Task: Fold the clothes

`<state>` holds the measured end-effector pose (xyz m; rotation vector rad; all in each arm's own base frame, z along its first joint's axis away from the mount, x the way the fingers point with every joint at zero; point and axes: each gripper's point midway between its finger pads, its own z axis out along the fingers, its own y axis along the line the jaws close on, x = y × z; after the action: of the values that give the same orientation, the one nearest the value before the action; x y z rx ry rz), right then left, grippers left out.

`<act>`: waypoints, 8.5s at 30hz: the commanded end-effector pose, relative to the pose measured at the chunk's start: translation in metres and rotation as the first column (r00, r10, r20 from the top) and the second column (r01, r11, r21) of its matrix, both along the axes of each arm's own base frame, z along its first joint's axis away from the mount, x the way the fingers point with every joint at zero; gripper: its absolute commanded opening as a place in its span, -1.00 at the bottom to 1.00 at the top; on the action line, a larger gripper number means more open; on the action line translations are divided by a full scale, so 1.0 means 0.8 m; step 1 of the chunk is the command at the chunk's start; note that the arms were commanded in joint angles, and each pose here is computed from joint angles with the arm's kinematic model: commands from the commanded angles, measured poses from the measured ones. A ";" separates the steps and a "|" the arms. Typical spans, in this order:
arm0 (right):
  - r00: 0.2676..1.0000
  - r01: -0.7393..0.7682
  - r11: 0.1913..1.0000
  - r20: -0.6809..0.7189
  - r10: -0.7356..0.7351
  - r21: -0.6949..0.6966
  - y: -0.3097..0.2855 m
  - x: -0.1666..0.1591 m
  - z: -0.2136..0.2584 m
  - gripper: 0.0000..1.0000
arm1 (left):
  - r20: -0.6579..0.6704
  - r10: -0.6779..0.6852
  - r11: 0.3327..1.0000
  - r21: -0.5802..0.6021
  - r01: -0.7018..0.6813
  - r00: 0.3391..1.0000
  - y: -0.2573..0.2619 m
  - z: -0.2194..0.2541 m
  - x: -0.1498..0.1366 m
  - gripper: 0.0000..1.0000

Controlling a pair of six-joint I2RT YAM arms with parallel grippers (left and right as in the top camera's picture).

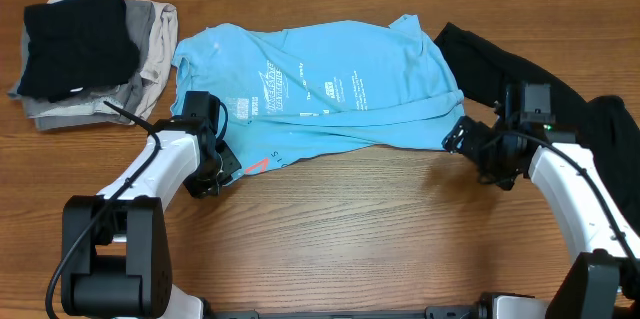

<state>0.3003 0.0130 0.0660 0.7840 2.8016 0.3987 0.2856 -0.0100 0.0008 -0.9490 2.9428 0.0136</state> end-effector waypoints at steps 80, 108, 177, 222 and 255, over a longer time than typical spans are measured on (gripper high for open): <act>0.936 0.229 0.963 -0.239 -0.259 -0.145 -0.073 -0.086 -0.011 -0.92 | -0.228 0.051 0.895 0.442 0.057 0.972 0.116 0.060 -0.037 -0.92; 0.993 0.098 0.995 -0.068 -0.097 0.005 -0.041 -0.026 0.076 0.40 | -0.166 -0.293 0.908 0.261 0.328 0.942 0.078 0.141 0.038 1.00; 0.862 -0.381 0.917 0.314 0.399 -0.121 0.066 0.132 0.206 0.79 | 0.091 -0.613 0.786 0.172 0.594 0.785 0.007 0.036 0.326 -0.92; 0.863 -0.381 0.917 0.310 0.399 -0.119 0.066 0.132 0.204 0.80 | 0.072 -0.706 0.706 -0.010 0.708 0.705 -0.036 -0.022 0.286 0.39; 0.884 -0.294 0.918 0.289 0.367 -0.267 0.035 0.248 0.089 0.70 | 0.287 -0.660 0.750 0.199 0.631 0.694 -0.058 0.146 0.359 -0.92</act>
<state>0.4860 0.0471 0.1500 0.1552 2.5974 0.3160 0.5715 -0.0452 0.1059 0.1438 2.7585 -0.0470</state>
